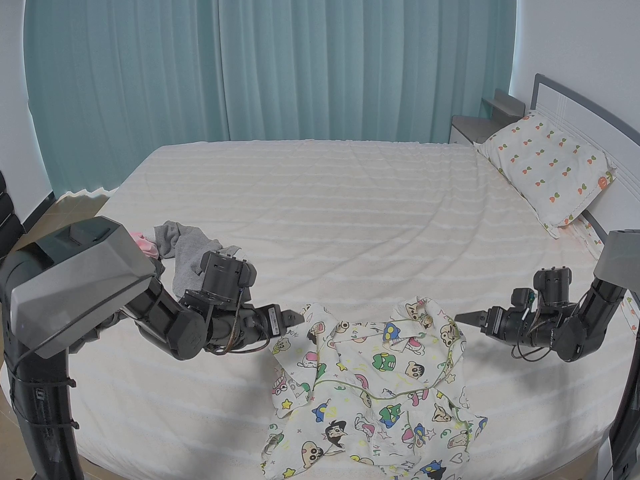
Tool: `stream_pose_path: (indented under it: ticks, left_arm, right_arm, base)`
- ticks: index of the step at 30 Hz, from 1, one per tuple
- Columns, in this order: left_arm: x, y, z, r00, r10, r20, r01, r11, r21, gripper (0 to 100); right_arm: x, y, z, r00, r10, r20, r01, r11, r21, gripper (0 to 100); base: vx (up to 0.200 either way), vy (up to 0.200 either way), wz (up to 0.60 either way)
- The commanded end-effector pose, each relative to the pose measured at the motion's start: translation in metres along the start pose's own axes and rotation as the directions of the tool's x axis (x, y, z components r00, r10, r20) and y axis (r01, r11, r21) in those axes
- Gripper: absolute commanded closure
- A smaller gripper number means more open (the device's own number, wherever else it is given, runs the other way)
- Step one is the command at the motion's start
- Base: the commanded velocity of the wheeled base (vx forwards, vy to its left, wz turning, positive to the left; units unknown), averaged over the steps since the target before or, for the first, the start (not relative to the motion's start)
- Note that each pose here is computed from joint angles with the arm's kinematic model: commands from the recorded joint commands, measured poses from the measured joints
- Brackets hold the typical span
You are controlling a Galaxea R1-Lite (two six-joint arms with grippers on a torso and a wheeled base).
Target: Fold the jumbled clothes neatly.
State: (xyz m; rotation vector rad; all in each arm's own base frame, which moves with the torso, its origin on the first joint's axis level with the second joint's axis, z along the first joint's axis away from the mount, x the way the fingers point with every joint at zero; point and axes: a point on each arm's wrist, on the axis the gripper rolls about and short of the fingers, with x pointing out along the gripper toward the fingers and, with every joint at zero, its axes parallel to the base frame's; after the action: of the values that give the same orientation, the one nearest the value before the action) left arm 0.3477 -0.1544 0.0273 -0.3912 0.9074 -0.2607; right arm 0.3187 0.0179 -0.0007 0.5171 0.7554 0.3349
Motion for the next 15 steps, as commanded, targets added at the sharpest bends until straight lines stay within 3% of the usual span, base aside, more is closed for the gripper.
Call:
stream_pose_path:
  ticks: [1, 8, 12, 15]
  left_arm:
    - [-0.027, -0.001, -0.014, 0.991, 0.004, -0.132, -0.006, 1.000, -0.010, 0]
    - [-0.011, -0.007, -0.029, 0.986, -0.003, -0.164, 0.005, 1.000, 0.016, 0]
    - [0.006, -0.015, -0.028, 0.989, -0.018, -0.147, 0.017, 1.000, -0.009, 0]
    - [0.014, -0.021, -0.030, 0.989, -0.013, -0.146, 0.011, 1.000, -0.013, 0]
  right_arm:
    - [-0.014, -0.011, -0.026, 0.997, -0.006, -0.080, 0.006, 1.000, -0.003, 0]
    - [-0.029, -0.004, -0.042, 0.996, 0.069, -0.053, -0.070, 0.997, -0.015, 0]
    - [-0.036, -0.001, -0.046, 0.989, 0.145, -0.012, -0.144, 0.988, 0.055, 0]
    - [-0.037, -0.001, -0.048, 0.986, 0.167, 0.024, -0.169, 0.984, 0.063, 0]
  base:
    - [0.000, 0.000, 0.00]
    - [0.000, 0.000, 0.00]
    - [0.000, 0.000, 0.00]
    - [0.000, 0.000, 0.00]
